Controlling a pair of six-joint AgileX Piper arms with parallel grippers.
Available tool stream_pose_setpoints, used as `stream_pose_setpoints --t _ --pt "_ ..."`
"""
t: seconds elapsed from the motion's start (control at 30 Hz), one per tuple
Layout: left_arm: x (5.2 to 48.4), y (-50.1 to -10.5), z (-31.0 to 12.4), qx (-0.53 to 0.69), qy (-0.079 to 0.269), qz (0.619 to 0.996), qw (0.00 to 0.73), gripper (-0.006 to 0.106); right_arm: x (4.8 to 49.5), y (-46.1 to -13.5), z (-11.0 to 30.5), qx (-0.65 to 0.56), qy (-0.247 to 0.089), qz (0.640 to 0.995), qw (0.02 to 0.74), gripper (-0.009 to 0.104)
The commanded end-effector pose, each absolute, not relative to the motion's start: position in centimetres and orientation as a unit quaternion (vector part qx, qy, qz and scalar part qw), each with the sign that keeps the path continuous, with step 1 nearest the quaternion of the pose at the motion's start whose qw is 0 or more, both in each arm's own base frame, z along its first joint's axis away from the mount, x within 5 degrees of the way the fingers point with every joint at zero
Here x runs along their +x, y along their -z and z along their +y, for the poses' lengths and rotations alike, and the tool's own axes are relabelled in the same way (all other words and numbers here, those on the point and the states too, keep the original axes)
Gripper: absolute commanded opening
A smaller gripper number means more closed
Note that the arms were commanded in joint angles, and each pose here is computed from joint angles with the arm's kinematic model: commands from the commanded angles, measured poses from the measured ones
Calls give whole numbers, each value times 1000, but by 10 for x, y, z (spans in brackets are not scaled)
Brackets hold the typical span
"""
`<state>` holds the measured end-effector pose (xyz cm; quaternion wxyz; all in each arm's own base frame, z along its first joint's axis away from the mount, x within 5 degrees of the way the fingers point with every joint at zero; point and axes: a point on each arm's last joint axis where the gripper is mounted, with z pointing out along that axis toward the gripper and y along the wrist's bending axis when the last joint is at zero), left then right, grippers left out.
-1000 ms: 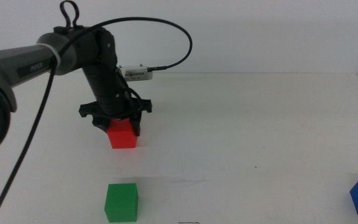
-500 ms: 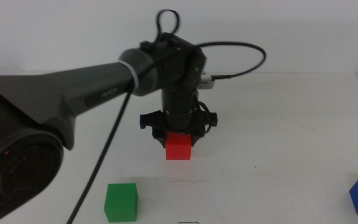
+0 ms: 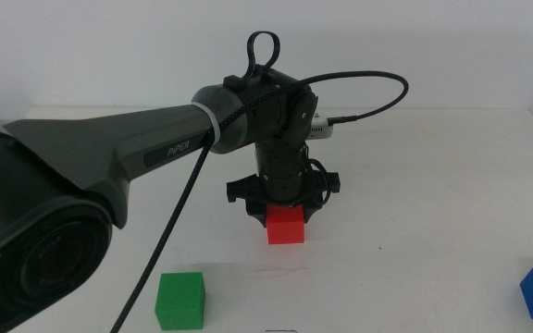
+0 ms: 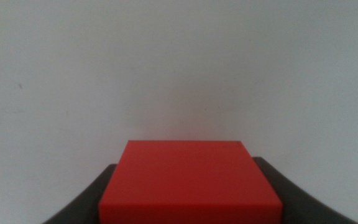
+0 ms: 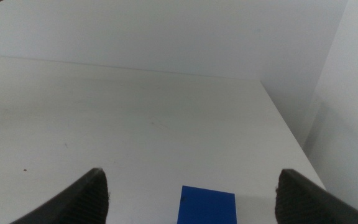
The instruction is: Stack red cubes first, then green, then blue cubes in a specific spot.
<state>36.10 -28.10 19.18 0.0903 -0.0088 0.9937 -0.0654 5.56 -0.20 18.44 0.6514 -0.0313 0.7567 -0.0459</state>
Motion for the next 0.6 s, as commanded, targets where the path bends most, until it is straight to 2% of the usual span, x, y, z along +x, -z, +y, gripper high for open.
stream_pose_setpoints --t 0.0,0.37,0.57 --pt "359 -228 -283 -9 103 986 129 -1 54 -199 -2 -36 57 717 694 82" --pt "357 -210 -284 -5 87 993 85 -1 54 -199 -2 -36 57 717 694 82" --pt "356 -210 -285 -5 91 993 80 -1 54 -199 -2 -36 57 717 694 82"
